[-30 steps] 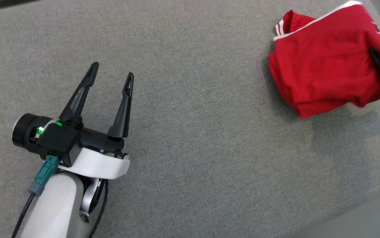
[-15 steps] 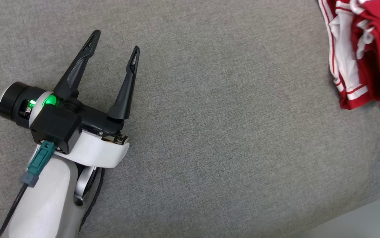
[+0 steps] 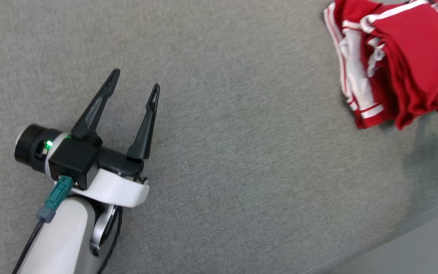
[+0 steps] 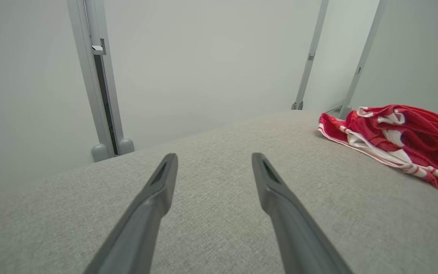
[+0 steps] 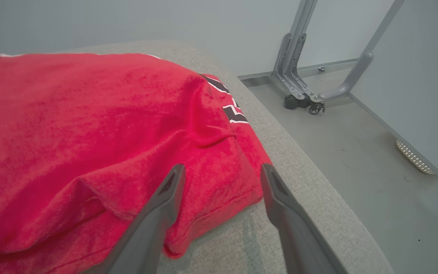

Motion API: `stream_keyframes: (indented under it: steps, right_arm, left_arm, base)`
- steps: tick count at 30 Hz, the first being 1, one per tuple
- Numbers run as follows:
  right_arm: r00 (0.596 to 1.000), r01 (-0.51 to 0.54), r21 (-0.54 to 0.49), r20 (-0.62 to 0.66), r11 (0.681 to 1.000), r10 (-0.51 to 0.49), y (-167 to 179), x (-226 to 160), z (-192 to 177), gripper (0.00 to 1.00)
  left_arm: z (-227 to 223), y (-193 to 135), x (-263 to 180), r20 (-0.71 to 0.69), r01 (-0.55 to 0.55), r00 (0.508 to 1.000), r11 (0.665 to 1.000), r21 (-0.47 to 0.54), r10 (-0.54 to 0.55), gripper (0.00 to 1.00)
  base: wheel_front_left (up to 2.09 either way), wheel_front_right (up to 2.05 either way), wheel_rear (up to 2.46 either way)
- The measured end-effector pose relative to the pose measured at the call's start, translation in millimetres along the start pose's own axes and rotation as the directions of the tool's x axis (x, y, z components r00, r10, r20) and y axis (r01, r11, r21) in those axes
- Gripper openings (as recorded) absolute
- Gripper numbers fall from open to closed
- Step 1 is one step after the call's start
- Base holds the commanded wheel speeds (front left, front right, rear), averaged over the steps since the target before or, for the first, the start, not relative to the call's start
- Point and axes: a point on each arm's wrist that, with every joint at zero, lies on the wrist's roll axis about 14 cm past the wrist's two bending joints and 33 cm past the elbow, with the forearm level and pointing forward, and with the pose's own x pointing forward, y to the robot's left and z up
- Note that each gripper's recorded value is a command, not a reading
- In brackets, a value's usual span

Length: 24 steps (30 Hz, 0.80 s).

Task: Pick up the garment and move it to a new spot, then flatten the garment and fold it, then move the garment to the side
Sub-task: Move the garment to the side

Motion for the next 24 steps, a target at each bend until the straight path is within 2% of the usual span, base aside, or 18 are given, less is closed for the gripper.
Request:
stream_keyframes:
  steps: [6, 10, 17, 24]
  right_arm:
    - [0.995, -0.029, 0.096, 0.094, 0.995, 0.02, 6, -42, 3, 1.0]
    - [0.975, -0.082, 0.13, 0.217, 0.988, 0.053, 22, -65, 25, 1.0]
    - [0.926, -0.227, 0.1, 0.33, 0.969, 0.183, 85, -90, 37, 1.0]
    - [0.855, -0.38, 0.05, 0.4, 0.924, 0.33, 152, -99, 68, 1.0]
  left_arm:
    - [18, -20, -15, 0.001, 0.015, 1.0, 1.0, 0.007, -0.015, 1.0]
    - [29, -28, -26, 0.005, 0.003, 1.0, 1.0, 0.007, -0.003, 1.0]
    - [43, -17, -54, 0.019, -0.099, 0.995, 0.995, -0.01, 0.099, 1.0]
    - [52, 15, -94, 0.032, -0.265, 0.964, 0.964, -0.016, 0.265, 1.0]
  base:
    - [0.0, 0.0, 0.0]
    - [0.0, 0.0, 0.0]
    - [0.0, 0.0, 0.0]
    - [0.0, 0.0, 0.0]
